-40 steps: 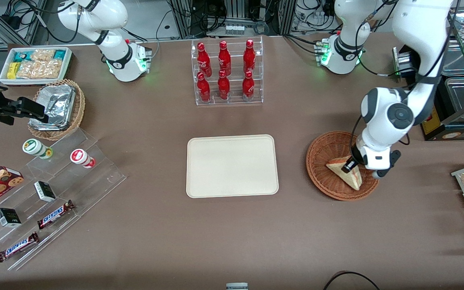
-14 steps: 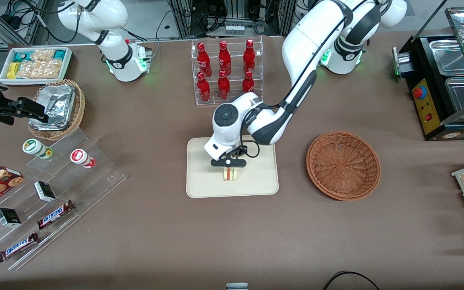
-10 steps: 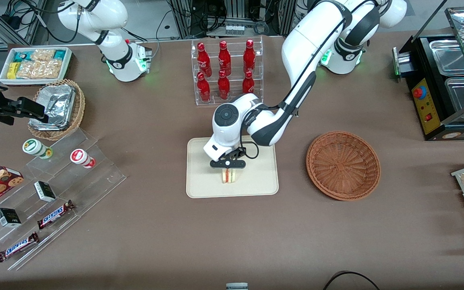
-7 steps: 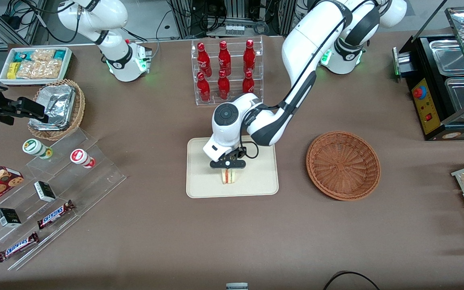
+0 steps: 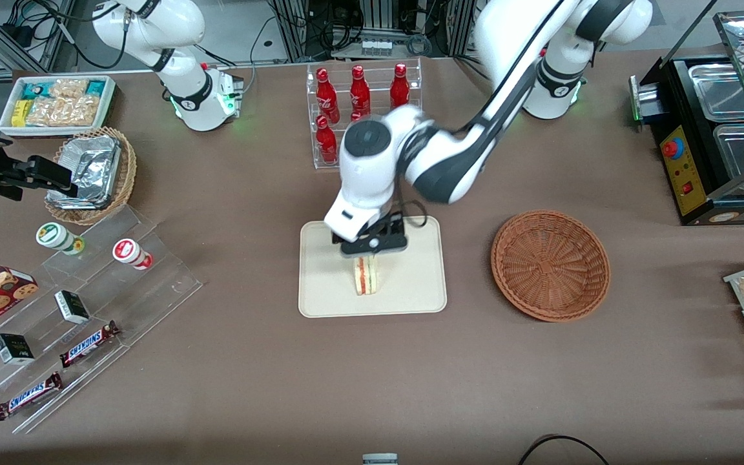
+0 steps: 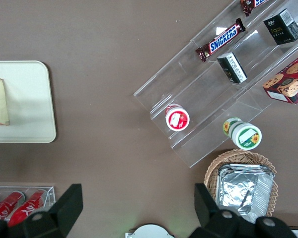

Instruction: Place sandwich from basket to tray

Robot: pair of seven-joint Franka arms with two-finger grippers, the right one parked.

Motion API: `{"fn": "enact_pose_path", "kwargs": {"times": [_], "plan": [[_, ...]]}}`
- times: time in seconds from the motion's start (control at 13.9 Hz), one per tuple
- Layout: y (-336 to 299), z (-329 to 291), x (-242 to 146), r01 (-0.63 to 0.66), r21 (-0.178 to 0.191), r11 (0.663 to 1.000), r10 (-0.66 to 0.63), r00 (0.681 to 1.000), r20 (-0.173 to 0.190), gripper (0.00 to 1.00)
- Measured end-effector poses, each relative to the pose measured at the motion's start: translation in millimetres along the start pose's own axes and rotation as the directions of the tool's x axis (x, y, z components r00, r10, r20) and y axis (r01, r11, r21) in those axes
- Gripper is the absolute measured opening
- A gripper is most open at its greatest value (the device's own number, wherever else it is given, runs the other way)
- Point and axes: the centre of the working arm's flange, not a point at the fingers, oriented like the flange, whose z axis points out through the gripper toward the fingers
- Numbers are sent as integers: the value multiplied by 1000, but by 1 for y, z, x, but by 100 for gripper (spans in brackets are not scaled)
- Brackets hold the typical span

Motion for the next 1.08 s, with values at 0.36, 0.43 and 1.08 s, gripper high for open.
{"fn": "enact_pose_path", "kwargs": {"times": [0.36,0.43,1.08], "plan": [[-127,-142,42,179,58,982,-177,983,-38,100],[-157,-165,51,204,57,977,-202,979,-35,100],[-361,-233,111,-23,85,996,13,993,120,100]]}}
